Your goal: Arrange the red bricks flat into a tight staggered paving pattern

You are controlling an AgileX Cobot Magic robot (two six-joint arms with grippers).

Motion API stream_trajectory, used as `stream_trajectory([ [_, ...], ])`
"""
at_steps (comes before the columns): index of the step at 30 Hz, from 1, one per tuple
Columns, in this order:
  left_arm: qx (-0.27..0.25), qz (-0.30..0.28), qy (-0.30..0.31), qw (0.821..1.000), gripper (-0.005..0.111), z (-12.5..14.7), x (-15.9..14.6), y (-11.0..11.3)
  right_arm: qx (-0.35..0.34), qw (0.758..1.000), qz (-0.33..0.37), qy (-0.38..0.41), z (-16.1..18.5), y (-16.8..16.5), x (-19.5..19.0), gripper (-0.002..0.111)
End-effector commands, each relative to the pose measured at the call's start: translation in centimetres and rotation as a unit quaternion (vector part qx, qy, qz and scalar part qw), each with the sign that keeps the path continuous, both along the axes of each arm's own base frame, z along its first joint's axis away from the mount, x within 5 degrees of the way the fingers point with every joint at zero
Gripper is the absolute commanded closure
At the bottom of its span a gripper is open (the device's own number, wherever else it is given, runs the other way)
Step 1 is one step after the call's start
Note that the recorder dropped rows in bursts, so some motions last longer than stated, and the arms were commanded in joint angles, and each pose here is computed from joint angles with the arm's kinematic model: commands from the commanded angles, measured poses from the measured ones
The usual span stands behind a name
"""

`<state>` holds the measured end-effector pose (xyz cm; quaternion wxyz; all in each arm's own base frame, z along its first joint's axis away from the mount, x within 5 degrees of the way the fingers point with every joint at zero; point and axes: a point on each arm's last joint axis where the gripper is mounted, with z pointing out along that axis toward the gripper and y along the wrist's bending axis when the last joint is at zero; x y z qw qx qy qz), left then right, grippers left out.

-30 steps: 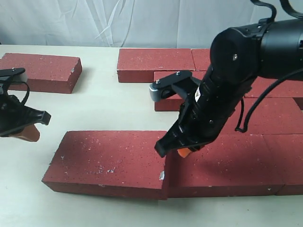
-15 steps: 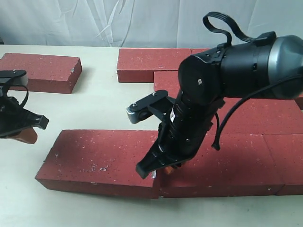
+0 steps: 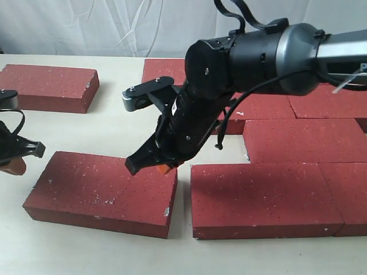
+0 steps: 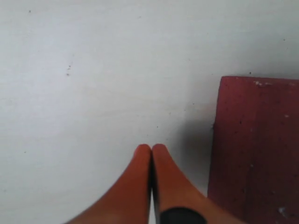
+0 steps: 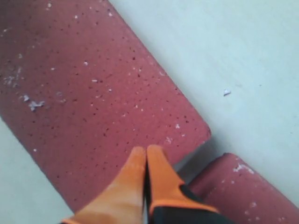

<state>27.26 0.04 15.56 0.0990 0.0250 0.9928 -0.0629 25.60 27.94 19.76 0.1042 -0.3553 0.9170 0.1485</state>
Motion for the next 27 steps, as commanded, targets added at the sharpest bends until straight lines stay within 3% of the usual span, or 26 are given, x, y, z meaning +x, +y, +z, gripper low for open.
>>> stream_trajectory([
  [1,-0.001,0.009,-0.004,1.000,0.107,0.2,0.1,0.1,-0.009,0.998,0.061,0.014,1.0,0.8,-2.1,0.109],
  [12,-0.007,0.011,-0.004,1.000,0.107,0.2,0.1,-0.1,-0.059,0.984,0.165,0.028,-2.3,4.8,-7.1,0.109],
  [20,-0.017,0.015,-0.011,1.000,0.107,0.1,0.3,-0.2,-0.083,0.982,0.168,0.032,-4.8,5.1,-6.8,0.109],
  [27,-0.045,0.014,0.022,0.999,0.107,-2.0,0.6,-0.7,-0.101,0.985,0.137,0.005,-5.0,4.9,-6.1,0.109],
])
